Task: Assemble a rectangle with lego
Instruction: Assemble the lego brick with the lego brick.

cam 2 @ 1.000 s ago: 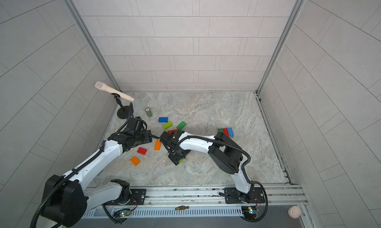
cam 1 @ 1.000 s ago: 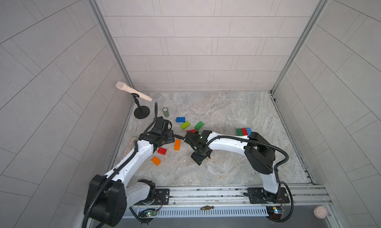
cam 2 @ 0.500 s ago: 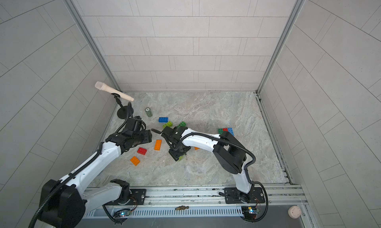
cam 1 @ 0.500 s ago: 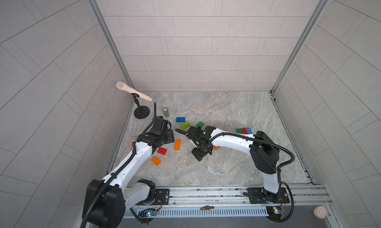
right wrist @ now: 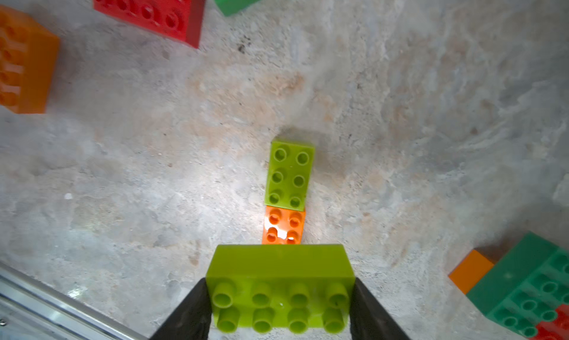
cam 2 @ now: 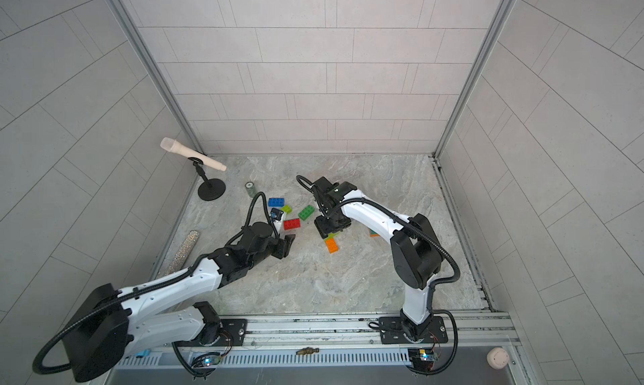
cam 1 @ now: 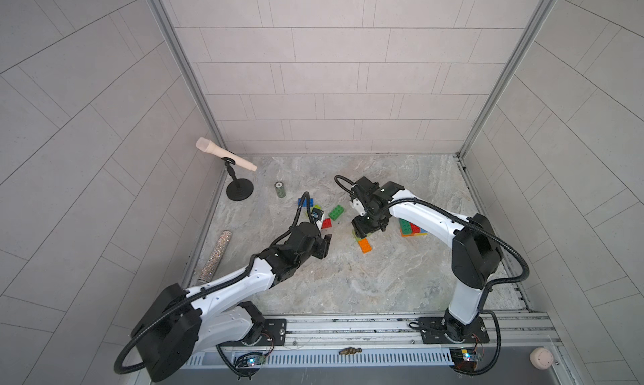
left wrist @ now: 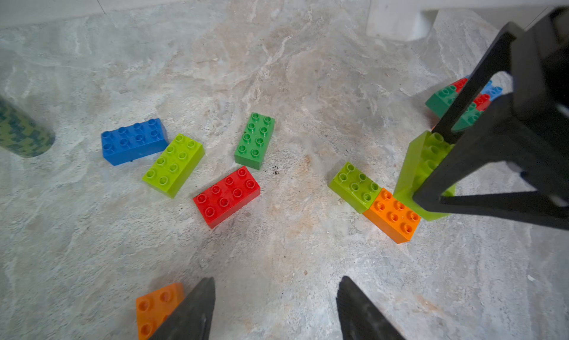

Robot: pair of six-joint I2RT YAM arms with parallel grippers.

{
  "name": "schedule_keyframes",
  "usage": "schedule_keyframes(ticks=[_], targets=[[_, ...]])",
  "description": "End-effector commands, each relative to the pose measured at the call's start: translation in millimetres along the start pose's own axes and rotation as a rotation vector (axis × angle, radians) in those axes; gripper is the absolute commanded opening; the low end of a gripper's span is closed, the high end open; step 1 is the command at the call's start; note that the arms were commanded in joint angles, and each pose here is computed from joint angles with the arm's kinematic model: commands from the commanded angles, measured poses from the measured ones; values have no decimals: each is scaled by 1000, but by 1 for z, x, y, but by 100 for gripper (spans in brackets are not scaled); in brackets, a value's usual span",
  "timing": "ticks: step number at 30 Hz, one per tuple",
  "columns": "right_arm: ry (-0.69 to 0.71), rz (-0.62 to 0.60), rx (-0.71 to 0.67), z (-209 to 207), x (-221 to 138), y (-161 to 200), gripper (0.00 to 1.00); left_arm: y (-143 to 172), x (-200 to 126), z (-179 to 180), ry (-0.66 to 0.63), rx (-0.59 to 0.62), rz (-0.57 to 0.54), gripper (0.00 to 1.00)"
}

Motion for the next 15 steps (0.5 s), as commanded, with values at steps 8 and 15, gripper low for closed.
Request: schedule_keyframes(ticks=[8,15], targets=[[110,60,-77,-8,24,-6,30,-20,19,-14,39,-10,-67,67],[107,64,-61,-10,35,-11,29,-18,23,-17,56,-10,-54,67]])
Point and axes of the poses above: each gripper's point midway between its finger pads, its own x axis out along the fingers, its own z axis along the line the jaws close on, y = z × x, the point moved 6 cm from there along -x, back along the fingers, and after that the axes turned 11 degrees about x, right-handed, at the moved point
